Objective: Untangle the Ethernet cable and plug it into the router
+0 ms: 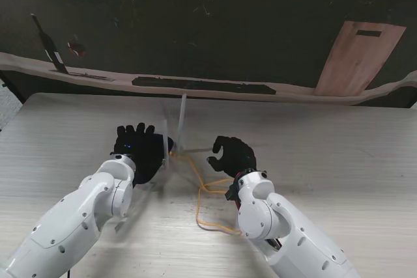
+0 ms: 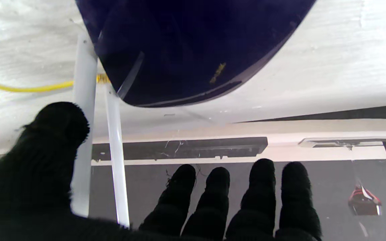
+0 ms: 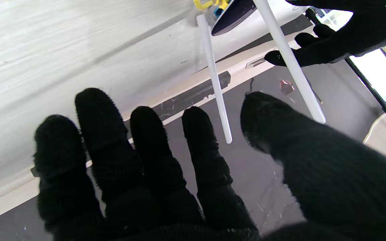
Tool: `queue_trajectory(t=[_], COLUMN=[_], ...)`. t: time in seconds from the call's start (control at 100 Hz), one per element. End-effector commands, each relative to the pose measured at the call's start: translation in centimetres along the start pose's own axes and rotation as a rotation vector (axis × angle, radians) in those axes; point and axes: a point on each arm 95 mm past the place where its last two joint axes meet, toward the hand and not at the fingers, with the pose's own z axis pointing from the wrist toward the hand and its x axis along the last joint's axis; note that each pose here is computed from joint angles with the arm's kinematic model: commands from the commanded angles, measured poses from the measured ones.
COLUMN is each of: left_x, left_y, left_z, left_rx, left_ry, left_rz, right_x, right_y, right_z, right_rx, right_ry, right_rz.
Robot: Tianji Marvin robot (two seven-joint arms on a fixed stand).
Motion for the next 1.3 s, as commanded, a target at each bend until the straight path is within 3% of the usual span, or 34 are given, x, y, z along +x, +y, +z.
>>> queue_trajectory(t=[0.0, 0.14, 0.22, 0.38, 0.53, 0.64, 0.73, 0.81, 1.02, 1.29], left_x=[-0.2, -1.1, -1.5, -2.4, -2.9, -3.2, -3.2, -3.5, -4.0, -3.6], left_y=[-0.8, -1.9, -2.6, -3.8, -4.3, -4.4, -4.5, -4.8, -5.0, -4.0], left_z=[-0.7, -2.0, -2.8, -4.6, -5.9, -6.6, -7.0, -7.7, -9.8, -11.7], left_rx=[-0.002, 0.036, 0.099, 0.159, 0.198, 0.229, 0.271, 0.290, 0.331, 0.347], left_ry=[0.013, 0.043, 0.067, 0.145, 0.289, 0.441, 0.538, 0.596, 0.669, 0.695], left_rz=[-0.006, -0.063, -0.121, -0.252, -0.418, -0.516, -0.595, -0.608, -0.665, -0.786], right_x=[0.3, 0.3, 0.2, -0.1, -0.6, -1.1, -1.6, -1.7, -1.2, -0.5], right_y=[0.3, 1.4, 2.1, 3.6, 5.2, 6.2, 6.9, 7.4, 7.8, 7.6], right_z=[-0.4, -0.6, -0.8, -1.4, -2.0, -2.6, -3.3, -4.1, -5.8, -7.6], right_rx=[0.008, 0.000, 0.000, -0.017, -0.063, -0.060, -0.067, -0.064, -0.094, -0.154], right_ry=[0.026, 0.059, 0.079, 0.163, 0.280, 0.378, 0.420, 0.434, 0.458, 0.472], right_rz=[0.008, 0.026, 0.042, 0.075, 0.091, 0.121, 0.126, 0.136, 0.175, 0.188])
